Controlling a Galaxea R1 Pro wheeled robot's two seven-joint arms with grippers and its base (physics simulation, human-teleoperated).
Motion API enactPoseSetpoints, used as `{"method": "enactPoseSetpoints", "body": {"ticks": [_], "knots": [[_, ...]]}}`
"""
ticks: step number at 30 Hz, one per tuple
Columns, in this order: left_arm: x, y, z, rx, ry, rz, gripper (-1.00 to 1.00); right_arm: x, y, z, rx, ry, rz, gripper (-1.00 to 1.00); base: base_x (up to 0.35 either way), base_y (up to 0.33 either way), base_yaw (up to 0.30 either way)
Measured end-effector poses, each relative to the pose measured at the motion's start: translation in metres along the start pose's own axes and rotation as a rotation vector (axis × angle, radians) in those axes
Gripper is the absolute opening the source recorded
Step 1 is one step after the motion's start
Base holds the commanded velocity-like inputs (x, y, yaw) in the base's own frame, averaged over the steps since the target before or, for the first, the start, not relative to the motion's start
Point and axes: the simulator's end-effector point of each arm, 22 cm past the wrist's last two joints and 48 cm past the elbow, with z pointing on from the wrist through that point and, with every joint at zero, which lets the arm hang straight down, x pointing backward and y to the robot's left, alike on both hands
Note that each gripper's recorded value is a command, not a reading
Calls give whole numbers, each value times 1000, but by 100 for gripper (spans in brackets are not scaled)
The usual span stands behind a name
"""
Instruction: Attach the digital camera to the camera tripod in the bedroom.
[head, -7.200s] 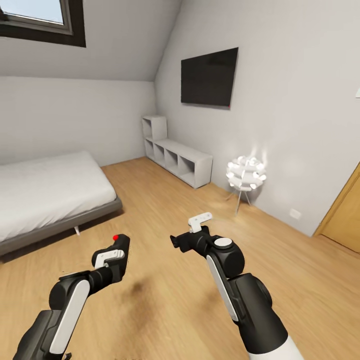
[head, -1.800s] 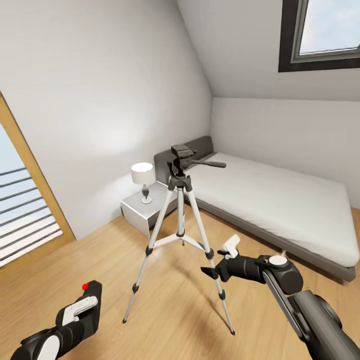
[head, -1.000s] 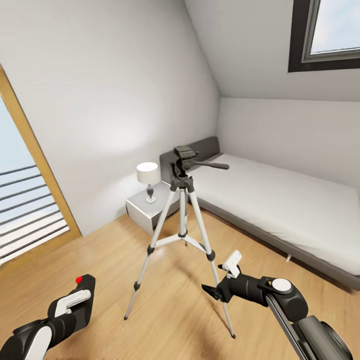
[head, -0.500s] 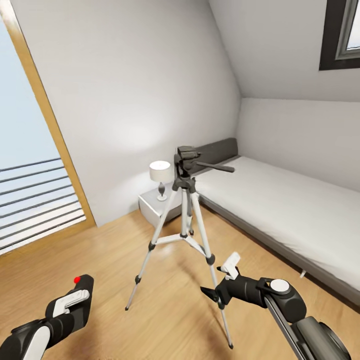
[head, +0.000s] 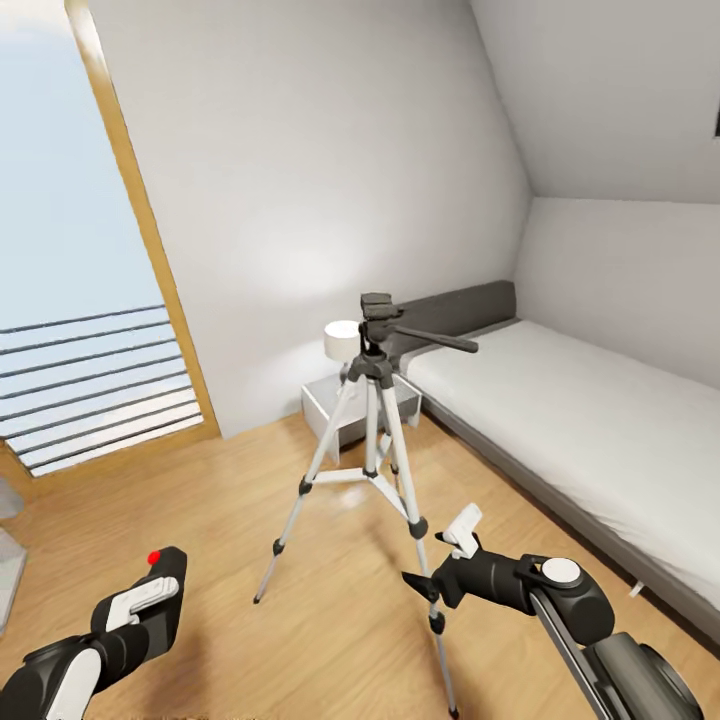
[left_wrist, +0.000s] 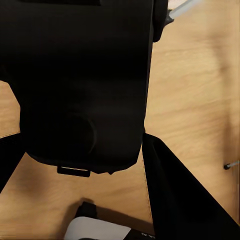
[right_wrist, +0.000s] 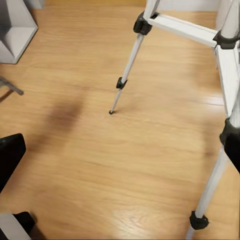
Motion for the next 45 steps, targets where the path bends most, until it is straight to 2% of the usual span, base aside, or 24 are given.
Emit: {"method": "enactPoseSetpoints", "body": {"ticks": [8, 20, 24, 28, 29, 31, 34, 35, 42, 45], "knots": [[-1, 0, 0, 1, -2, -1, -100, 0, -2, -1, 4, -1, 3, 100, 194, -258, 97], [-3, -1, -1, 3, 5, 2, -100, -2, -8, -4, 9, 3, 4, 100, 57, -41, 9], [-17, -4, -3, 7, 4, 17, -100, -4, -12, -6, 15, 6, 15, 100, 7, -5, 1], [-61, -6, -11, 25, -53, 30, -100, -12, -25, -12, 30, 4, 42, 100, 4, -3, 1], [-61, -7, -11, 27, -54, 29, -100, -12, -26, -12, 30, 4, 43, 100, 2, -2, 0], [-90, -11, -18, 64, -96, 22, -100, -18, -26, -14, 14, 6, 57, 100, 2, -1, 0], [-136, -21, -35, 156, -156, -1, -100, -23, -23, -16, -23, 16, 82, 100, 0, 0, 0], [-136, -20, -35, 153, -156, 0, -100, -23, -23, -16, -24, 16, 82, 100, 0, 0, 0], [-217, -25, -88, 349, -243, -35, -100, -30, -14, -17, -68, 24, 109, 100, 0, 0, 0], [-228, -26, -99, 381, -255, -40, -100, -30, -13, -16, -74, 25, 110, 100, 0, 0, 0]]}}
